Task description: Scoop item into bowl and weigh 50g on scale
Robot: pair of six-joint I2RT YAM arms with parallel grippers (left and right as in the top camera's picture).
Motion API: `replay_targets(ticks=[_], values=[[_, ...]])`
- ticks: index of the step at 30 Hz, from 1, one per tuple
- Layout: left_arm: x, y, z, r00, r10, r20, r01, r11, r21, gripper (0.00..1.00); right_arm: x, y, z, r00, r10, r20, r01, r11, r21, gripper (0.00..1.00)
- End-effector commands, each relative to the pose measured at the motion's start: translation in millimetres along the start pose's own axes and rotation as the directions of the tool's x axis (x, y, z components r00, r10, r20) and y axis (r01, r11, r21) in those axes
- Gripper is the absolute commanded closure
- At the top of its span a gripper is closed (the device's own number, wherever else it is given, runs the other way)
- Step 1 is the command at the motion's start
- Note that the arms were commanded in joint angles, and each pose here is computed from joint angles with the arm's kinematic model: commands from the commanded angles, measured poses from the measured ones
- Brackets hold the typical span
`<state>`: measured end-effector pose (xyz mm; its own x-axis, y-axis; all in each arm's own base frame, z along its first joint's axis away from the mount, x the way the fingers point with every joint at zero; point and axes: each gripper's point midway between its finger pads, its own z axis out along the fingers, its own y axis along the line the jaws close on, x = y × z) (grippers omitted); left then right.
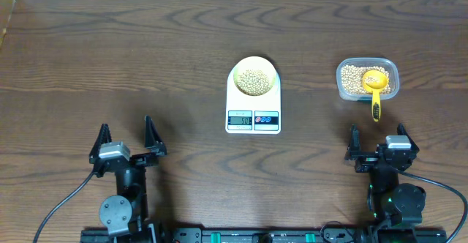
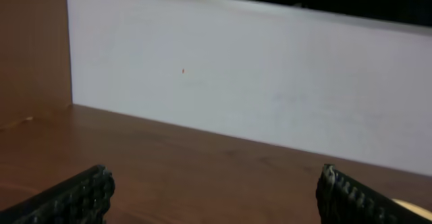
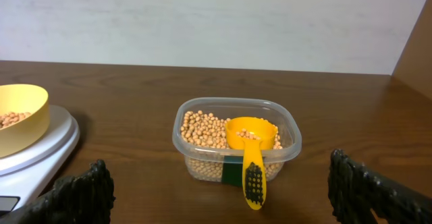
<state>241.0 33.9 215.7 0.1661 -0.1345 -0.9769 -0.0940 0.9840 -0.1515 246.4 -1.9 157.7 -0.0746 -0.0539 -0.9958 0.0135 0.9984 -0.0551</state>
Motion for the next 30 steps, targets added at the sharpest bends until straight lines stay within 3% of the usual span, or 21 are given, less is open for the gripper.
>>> replay_targets(ticks=[1, 5, 9, 16, 22, 27, 30], values=[[1.1, 2.7, -0.2, 1.000, -0.026, 0.013, 0.026, 1.000, -0.011, 0.02, 0.8, 1.7, -0.1, 1.000, -0.008, 0.001, 0.008, 1.000, -0.007, 0.01], [8.0, 2.1, -0.2, 0.995, -0.099, -0.015, 0.099, 0.995, -0.010, 0.02, 0.8, 1.7, -0.1, 1.000, -0.008, 0.001, 0.008, 1.000, -0.007, 0.01], [38.0, -3.9, -2.3, 0.984, -0.111, -0.138, 0.112, 0.994, 0.001, 0.02, 0.8, 1.7, -0.1, 1.000, -0.008, 0.001, 0.008, 1.000, -0.007, 0.01], [76.7, -10.4, -10.9, 0.954, -0.043, -0.296, 0.054, 0.998, 0.028, 0.02, 0.8, 1.7, -0.1, 1.000, -0.008, 0.001, 0.008, 1.000, -0.007, 0.01], [78.7, -10.4, -11.5, 0.951, 0.087, -0.298, -0.071, 0.995, 0.064, 0.02, 0.8, 1.7, -0.1, 1.000, -0.008, 0.001, 0.008, 1.000, -0.007, 0.01], [78.6, -9.8, -11.4, 0.951, 0.083, -0.298, -0.068, 0.996, 0.061, 0.02, 0.8, 1.7, -0.1, 1.000, -0.008, 0.001, 0.008, 1.000, -0.007, 0.01], [78.7, -6.8, -11.4, 0.953, 0.007, -0.301, -0.001, 1.000, 0.021, 0.02, 0.8, 1.7, -0.1, 1.000, -0.008, 0.001, 0.008, 1.000, -0.007, 0.01]])
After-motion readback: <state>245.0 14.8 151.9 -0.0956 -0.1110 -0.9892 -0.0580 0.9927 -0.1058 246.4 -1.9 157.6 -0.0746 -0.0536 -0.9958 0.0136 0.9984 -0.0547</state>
